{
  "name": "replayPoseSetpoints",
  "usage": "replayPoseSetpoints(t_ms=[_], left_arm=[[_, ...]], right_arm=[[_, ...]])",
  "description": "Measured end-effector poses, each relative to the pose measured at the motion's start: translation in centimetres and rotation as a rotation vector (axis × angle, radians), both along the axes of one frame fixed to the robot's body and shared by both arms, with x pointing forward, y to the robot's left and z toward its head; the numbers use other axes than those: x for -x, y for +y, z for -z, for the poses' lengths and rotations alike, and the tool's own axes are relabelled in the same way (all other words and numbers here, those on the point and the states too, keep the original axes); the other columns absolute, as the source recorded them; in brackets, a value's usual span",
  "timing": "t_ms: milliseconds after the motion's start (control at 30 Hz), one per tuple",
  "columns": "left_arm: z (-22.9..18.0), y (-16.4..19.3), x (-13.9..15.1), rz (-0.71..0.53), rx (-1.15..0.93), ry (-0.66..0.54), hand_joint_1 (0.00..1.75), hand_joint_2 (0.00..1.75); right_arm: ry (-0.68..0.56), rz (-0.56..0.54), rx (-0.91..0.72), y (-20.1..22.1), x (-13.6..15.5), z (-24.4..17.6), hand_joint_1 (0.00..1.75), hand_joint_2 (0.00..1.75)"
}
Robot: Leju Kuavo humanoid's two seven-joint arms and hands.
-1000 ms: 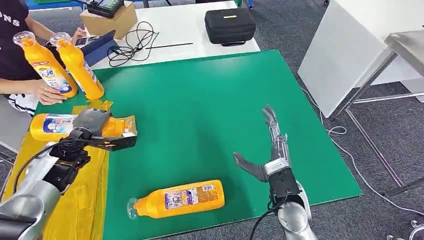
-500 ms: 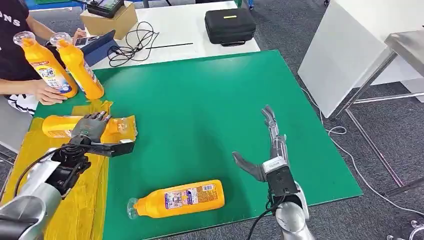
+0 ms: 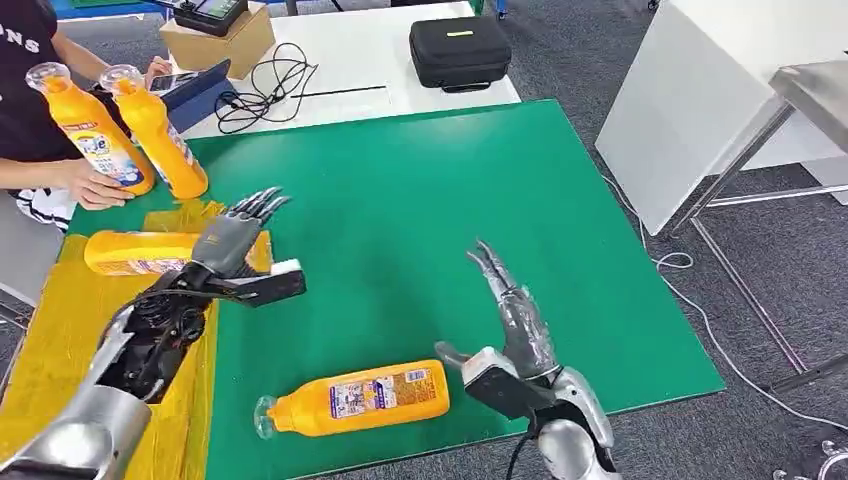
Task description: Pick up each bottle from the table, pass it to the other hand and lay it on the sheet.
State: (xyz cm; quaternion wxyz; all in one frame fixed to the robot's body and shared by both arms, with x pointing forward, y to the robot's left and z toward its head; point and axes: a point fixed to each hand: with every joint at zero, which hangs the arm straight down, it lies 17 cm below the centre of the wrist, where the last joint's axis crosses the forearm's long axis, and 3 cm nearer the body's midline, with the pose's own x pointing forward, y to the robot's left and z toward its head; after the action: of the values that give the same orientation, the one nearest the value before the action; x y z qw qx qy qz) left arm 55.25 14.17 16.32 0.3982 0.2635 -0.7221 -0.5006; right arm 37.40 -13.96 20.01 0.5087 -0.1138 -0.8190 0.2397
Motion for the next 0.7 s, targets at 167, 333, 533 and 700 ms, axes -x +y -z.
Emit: replayPoseSetpoints(t_ms=[167,333,533,700], left_arm=[[-4.7,-2.4,2.5,0.093,0.166,-0.094,0.00,1.75],[-8.6,-3.2,5.4,0.168,0.342,-0.162,0.00,1.75],[-11.2,-1.8,7.3,0.202,0.522,-0.193,0.00,1.75],[-10.8,-0.6,7.8,0.188,0.568,-0.194,0.00,1.75]], right_arm=[[-0.020,-0.046,0.049,1.3,0.7,-0.2,0.00,1.75],[-0.033,-0.134,0.099,3.1,1.9,-0.1,0.00,1.75],[0.054,-0.303,0.177,6.4,2.9,2.7,0.00,1.75],[0.096,-0.380,0.231,7.7,3.5,5.1,0.00,1.75]])
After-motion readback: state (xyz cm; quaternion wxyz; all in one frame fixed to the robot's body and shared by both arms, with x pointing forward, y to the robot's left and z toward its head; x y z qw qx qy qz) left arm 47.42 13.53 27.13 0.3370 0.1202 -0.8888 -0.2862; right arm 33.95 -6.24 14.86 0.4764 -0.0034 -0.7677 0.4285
